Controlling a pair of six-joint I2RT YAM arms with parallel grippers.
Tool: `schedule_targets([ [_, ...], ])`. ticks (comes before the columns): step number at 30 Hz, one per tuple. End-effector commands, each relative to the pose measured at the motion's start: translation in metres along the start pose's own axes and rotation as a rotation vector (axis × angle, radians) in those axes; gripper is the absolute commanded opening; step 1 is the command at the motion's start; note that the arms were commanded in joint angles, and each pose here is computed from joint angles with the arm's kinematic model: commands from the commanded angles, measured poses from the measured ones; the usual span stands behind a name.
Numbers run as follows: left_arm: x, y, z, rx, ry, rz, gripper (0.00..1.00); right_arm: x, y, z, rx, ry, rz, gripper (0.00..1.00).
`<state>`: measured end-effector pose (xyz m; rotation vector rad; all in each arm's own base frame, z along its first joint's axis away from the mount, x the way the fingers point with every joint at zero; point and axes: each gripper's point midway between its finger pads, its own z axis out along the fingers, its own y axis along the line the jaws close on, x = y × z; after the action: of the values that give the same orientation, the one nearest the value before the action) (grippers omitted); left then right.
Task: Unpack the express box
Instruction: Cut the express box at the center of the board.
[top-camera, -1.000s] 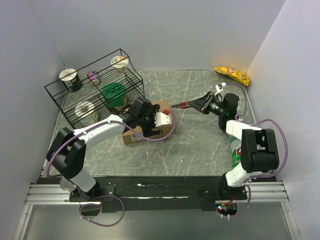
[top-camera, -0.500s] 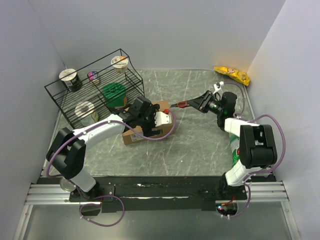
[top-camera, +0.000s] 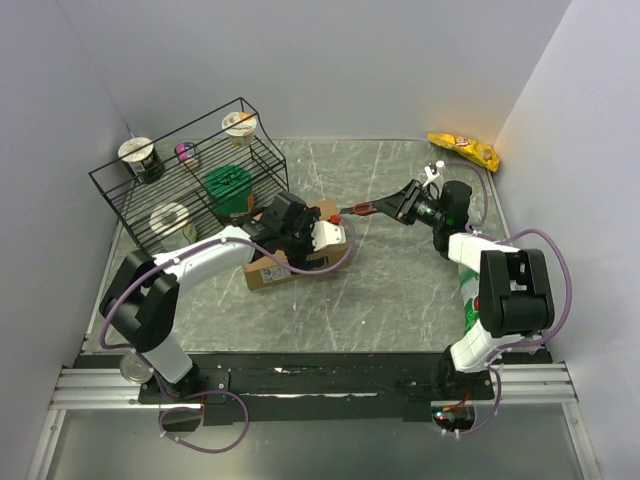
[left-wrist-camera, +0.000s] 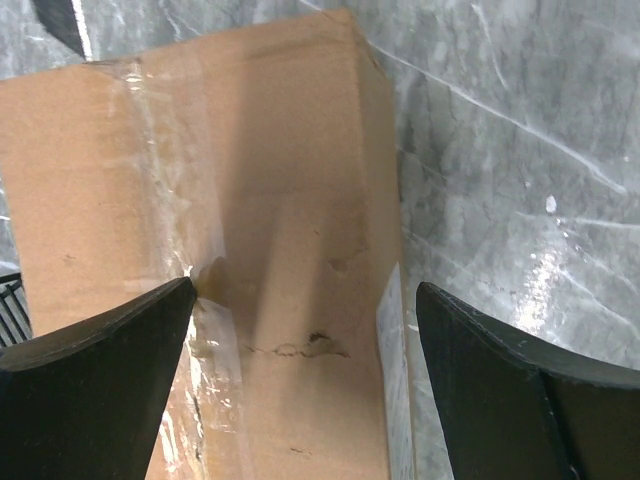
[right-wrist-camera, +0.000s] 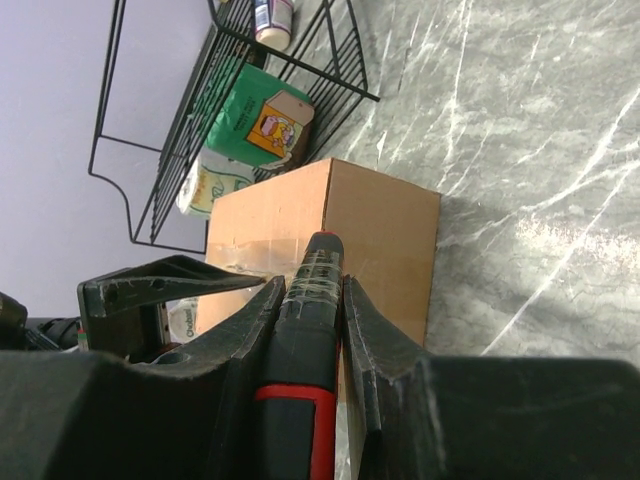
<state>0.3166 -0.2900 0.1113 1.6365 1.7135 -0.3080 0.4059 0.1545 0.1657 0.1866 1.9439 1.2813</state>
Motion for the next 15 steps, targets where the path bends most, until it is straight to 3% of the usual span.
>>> schedule_targets([
  [1, -0.014, 0.011, 0.002, -0.024, -0.025, -0.058, 0.97, 0.001, 0.022, -0.004, -0.035, 0.026, -0.044, 0.00],
  [15, -0.014, 0.018, 0.009, -0.042, -0.003, -0.125, 0.93, 0.013, 0.028, -0.018, -0.023, 0.039, -0.008, 0.00],
])
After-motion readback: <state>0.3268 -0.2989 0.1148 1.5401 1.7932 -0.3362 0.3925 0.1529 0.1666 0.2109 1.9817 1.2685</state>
